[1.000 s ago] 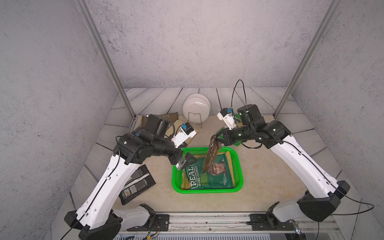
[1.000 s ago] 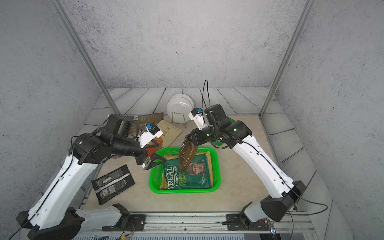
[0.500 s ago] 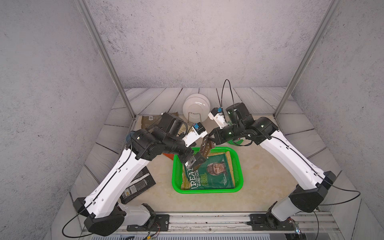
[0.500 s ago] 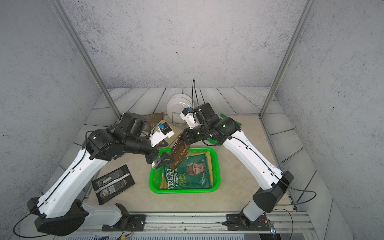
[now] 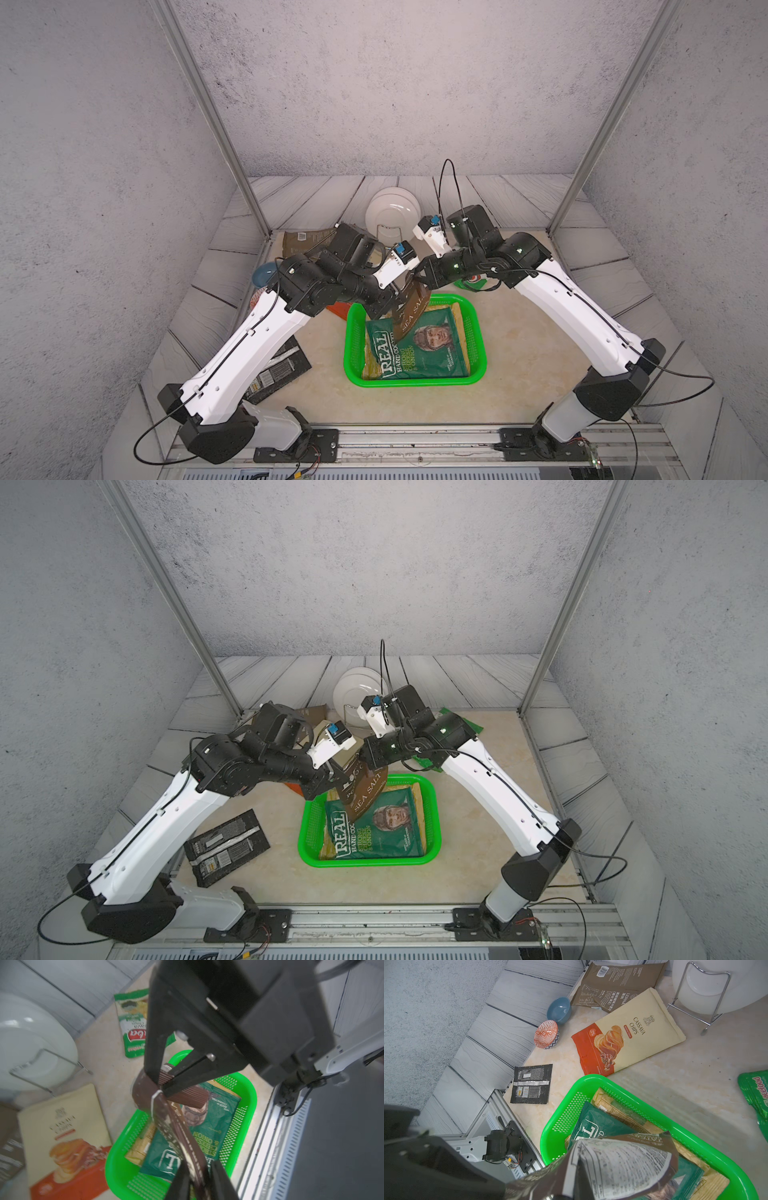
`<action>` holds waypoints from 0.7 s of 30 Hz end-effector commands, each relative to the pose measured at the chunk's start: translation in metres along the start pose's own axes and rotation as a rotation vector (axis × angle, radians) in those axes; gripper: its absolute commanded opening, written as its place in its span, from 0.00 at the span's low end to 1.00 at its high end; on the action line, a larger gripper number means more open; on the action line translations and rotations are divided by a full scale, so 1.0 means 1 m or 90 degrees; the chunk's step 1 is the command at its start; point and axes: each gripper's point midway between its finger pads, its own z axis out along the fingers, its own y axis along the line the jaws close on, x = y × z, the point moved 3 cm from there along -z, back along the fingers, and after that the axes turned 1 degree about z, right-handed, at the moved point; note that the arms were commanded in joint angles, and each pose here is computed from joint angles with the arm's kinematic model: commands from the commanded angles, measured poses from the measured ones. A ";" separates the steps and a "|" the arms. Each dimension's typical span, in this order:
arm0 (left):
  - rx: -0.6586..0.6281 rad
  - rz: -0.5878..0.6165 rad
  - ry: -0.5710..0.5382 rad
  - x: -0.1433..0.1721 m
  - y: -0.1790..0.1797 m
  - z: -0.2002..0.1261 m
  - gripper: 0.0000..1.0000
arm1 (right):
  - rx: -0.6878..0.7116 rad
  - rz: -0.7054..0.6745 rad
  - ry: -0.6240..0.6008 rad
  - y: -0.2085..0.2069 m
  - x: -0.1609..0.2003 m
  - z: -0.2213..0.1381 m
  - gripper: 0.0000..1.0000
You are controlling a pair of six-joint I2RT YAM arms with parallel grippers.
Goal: Put the potato chips into the basket
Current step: Place the potato chip in the basket.
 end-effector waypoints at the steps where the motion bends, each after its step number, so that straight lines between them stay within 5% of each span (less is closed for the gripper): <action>1: -0.035 0.007 -0.003 -0.004 0.008 0.002 0.00 | -0.003 -0.022 -0.013 0.005 -0.008 -0.003 0.00; 11: -0.037 -0.009 -0.039 -0.020 0.006 -0.014 0.00 | 0.068 -0.027 -0.048 -0.005 -0.008 -0.026 0.50; 18: -0.093 -0.067 -0.063 -0.033 0.023 -0.017 0.00 | 0.078 -0.020 -0.116 -0.006 0.006 -0.055 0.62; 21: -0.106 -0.088 -0.083 -0.038 0.027 -0.021 0.00 | 0.055 -0.021 -0.161 -0.004 0.019 -0.065 0.74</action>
